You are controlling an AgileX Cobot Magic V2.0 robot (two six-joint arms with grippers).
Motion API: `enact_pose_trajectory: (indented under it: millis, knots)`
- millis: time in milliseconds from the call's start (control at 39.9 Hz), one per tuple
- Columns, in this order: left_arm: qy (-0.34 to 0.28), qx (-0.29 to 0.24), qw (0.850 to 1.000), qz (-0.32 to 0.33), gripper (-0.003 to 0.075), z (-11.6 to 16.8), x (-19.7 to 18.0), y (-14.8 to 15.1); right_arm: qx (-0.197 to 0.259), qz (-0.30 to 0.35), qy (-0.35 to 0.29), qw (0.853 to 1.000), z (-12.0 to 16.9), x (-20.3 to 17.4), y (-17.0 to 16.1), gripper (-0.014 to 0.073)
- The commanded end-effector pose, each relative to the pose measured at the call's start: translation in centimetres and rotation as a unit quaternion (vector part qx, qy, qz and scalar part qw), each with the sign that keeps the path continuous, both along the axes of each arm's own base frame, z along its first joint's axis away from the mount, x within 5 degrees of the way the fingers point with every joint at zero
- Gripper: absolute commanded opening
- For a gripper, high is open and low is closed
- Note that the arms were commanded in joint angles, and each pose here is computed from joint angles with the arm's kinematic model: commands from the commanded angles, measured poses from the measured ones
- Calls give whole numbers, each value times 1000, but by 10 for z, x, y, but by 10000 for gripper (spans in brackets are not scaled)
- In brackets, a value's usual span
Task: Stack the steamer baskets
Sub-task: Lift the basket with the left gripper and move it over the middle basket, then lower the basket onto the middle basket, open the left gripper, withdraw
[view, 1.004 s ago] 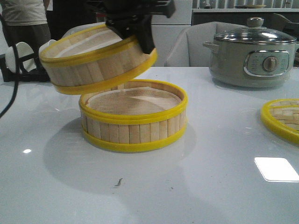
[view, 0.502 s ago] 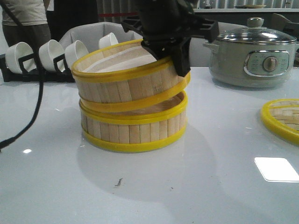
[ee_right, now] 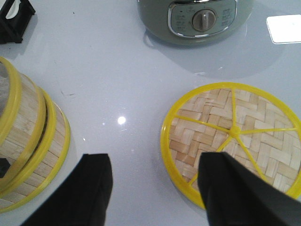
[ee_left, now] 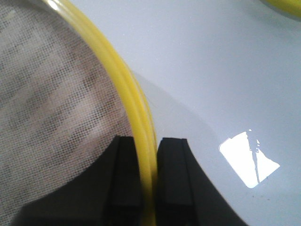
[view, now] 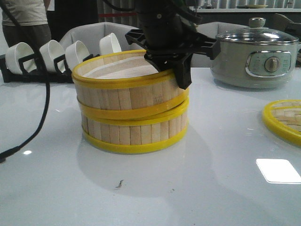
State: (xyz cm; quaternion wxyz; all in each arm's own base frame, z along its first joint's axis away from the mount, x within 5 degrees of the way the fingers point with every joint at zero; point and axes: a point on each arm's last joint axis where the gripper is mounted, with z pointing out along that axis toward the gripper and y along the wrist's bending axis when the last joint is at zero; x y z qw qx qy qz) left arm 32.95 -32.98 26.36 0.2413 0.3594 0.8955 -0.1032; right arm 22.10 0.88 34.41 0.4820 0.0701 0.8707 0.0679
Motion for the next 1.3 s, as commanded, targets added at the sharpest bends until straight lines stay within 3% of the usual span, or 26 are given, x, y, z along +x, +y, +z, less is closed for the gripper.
enact_pose_trajectory:
  millis: [0,1004,1129,1280]
  knots:
    - [-63,-64,996,-2,89,47,-4,0,3,-1,-63,998,22,1,0,503]
    - [-47,-54,997,0,91,28,1,-5,3,-1,-63,998,22,1,0,503]
    - [-51,-53,997,-1,177,31,1,-4,3,-1,-63,998,22,1,0,503]
    - [-66,-56,996,-2,396,43,3,-4,3,-1,-63,998,22,1,0,503]
